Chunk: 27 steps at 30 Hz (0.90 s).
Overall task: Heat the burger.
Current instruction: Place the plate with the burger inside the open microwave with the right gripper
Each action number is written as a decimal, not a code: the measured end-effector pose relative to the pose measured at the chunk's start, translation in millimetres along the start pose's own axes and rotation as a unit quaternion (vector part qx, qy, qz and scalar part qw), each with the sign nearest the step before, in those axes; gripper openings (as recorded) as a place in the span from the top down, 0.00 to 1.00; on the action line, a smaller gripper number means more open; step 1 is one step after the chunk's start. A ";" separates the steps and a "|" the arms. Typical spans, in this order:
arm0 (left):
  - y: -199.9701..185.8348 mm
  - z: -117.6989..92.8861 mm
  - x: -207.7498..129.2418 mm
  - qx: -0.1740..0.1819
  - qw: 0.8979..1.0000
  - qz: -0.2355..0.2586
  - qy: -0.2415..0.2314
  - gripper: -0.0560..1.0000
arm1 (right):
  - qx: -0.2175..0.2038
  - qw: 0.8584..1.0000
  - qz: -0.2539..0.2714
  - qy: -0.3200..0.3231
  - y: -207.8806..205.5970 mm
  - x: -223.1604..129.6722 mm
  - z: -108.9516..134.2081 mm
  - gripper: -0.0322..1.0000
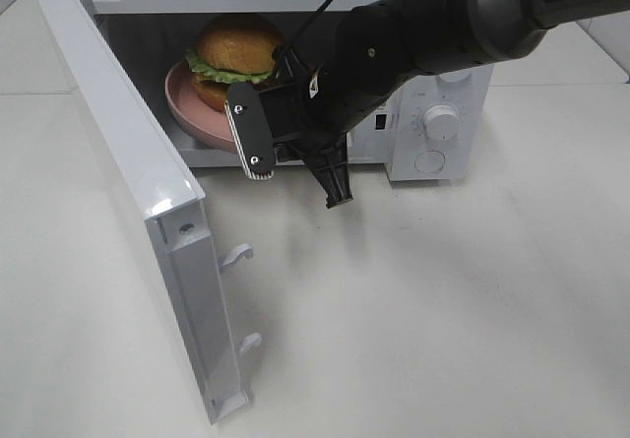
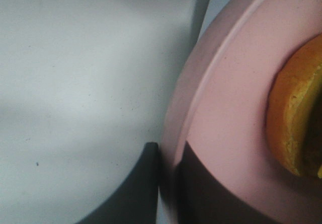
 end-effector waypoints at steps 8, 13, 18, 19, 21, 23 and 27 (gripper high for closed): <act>0.0 0.0 0.0 0.000 1.000 0.000 0.000 0.01 | 0.000 1.000 0.011 0.006 16.5 1.2 -10.6 0.90; 0.0 0.0 0.0 0.000 1.000 0.000 0.000 0.01 | 0.010 0.999 0.028 0.020 27.6 -0.8 -14.7 0.90; 0.0 0.0 0.0 0.000 1.000 0.000 0.000 0.01 | 0.006 0.999 0.034 0.032 38.4 -1.7 -19.9 0.90; 0.0 0.0 0.0 0.000 1.000 0.000 0.000 0.01 | 0.006 0.999 0.034 0.032 38.4 -1.7 -19.9 0.90; 0.0 0.0 0.0 0.000 1.000 0.000 0.000 0.01 | 0.008 0.999 0.035 0.031 41.3 -2.4 -18.1 0.90; 0.0 0.0 0.0 0.000 1.000 0.000 0.000 0.01 | 0.012 0.999 0.037 0.030 43.9 -3.3 -15.6 0.90; 0.0 0.0 0.0 0.000 1.000 0.000 0.000 0.01 | 0.015 0.999 0.040 0.029 44.2 -4.0 -14.6 0.90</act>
Point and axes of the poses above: a point on each arm's last joint axis where the gripper is mounted, y pointing out along that axis toward the gripper, z along the wrist's bending axis when the last joint is at zero, x = y × z, the point moved 5 cm from there along y, pointing out along that axis toward the gripper, and after that the axes turned 11 degrees about y, right-handed, at the moved point
